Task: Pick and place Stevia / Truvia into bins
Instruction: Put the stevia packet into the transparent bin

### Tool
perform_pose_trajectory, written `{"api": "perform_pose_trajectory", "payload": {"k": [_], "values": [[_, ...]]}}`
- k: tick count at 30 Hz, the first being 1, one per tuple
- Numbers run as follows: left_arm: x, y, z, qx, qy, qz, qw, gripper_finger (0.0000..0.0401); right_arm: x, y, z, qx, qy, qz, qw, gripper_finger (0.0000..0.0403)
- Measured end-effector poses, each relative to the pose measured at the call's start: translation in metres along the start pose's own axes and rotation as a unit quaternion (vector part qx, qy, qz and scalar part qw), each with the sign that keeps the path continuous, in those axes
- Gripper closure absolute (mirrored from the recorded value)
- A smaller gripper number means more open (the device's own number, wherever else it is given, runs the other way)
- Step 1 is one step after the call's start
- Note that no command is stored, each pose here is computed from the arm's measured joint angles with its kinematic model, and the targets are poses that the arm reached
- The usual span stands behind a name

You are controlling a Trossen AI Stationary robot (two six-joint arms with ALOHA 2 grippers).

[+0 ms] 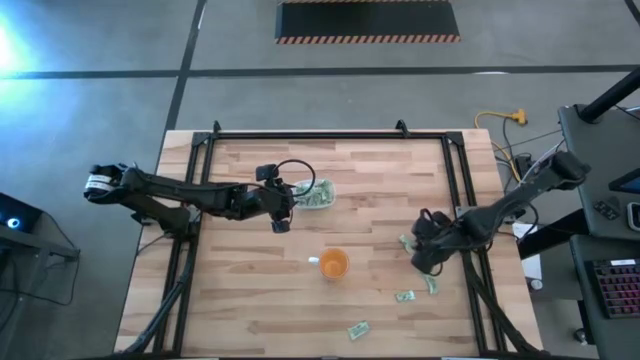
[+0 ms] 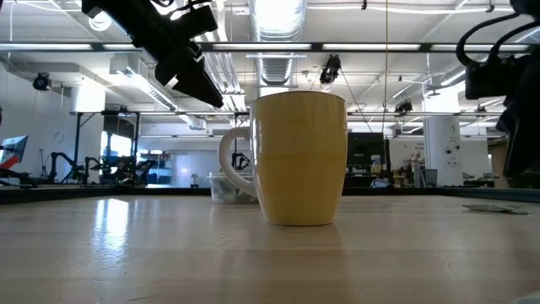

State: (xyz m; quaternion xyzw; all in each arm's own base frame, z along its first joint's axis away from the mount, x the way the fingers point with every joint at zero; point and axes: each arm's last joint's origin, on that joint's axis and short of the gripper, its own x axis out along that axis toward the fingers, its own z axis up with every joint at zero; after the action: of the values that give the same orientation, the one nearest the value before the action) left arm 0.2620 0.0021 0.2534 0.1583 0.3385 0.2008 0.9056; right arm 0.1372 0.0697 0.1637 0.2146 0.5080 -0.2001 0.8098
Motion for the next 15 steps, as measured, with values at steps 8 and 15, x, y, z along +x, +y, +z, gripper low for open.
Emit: {"api": "perform_pose_trajectory", "payload": {"k": [8,15], "values": [[0.000,0.000,0.000,0.000,0.001,0.000,1.000,0.0218,0.020,0.010,0.000,0.024,-0.008,-0.033,0.999,0.0293],[0.002,-0.002,-0.006,0.004,0.008,-0.001,1.000,0.0218,0.032,0.014,-0.002,0.018,0.000,-0.050,0.999,0.0293]]}}
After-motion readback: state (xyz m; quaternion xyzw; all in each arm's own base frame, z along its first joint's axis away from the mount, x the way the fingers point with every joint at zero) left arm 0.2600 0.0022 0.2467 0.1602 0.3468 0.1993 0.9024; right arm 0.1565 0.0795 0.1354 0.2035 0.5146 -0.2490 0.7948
